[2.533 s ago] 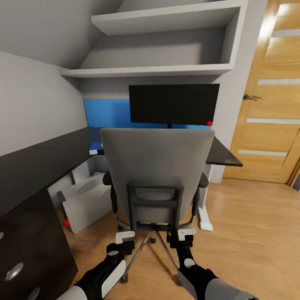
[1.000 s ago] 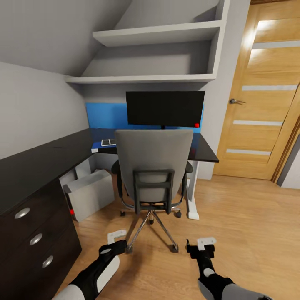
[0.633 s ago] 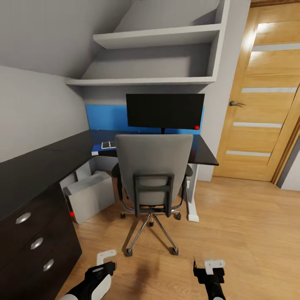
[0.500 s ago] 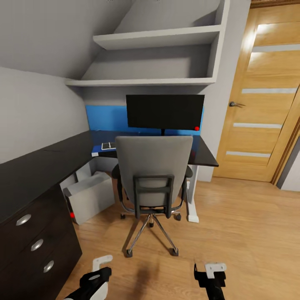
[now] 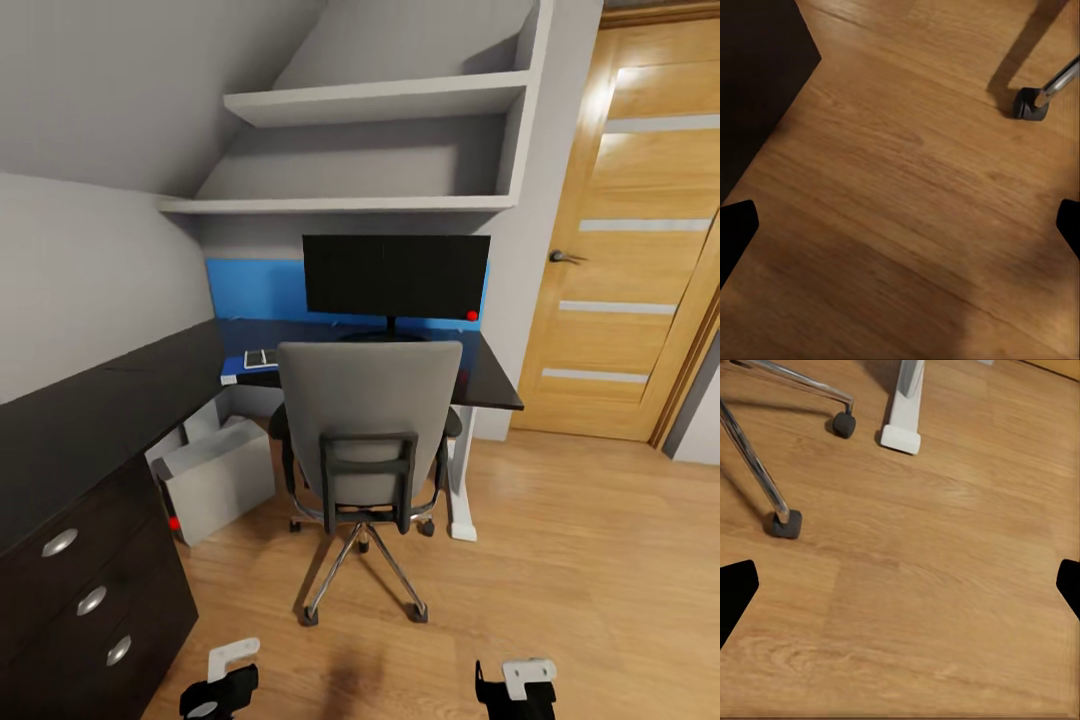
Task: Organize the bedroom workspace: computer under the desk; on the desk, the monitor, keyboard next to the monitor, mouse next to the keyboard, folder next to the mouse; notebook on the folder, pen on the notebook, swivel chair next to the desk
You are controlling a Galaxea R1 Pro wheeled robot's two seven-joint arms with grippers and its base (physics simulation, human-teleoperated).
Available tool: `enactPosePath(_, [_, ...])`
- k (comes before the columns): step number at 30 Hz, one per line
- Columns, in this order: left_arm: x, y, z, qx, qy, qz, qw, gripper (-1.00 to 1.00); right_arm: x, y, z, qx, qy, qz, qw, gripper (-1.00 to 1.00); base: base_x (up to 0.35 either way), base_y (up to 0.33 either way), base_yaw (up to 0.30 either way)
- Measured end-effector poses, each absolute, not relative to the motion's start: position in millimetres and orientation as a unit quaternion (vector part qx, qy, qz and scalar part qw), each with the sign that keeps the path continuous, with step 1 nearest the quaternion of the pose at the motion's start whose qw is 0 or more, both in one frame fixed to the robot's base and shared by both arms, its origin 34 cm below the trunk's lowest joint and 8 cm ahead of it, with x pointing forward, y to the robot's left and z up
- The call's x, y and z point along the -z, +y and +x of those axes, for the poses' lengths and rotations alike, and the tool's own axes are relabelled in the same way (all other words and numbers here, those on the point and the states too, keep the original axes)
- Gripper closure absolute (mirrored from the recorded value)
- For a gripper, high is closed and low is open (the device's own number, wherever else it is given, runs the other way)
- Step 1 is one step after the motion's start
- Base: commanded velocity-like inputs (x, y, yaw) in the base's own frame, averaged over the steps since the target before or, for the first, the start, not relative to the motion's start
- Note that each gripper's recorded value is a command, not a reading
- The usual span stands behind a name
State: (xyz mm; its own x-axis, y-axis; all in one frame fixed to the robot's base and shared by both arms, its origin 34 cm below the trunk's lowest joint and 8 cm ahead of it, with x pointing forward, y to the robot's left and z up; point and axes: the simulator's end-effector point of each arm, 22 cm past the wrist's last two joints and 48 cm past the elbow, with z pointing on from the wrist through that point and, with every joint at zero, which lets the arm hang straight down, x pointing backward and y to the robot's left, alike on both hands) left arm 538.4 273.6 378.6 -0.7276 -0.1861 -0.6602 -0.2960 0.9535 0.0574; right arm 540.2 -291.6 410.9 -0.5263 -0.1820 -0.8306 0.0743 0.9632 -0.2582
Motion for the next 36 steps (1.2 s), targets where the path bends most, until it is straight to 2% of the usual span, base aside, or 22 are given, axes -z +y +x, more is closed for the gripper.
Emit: enactPosePath(36, [-450.5, 271.7, 549.2, -0.075, 0.928, -0.128, 0.342, -1.0, -479.9, -291.0, 546.5, 0.132, 0.868, -0.035, 0.478, -1.0, 0.0, 0.0, 0.0])
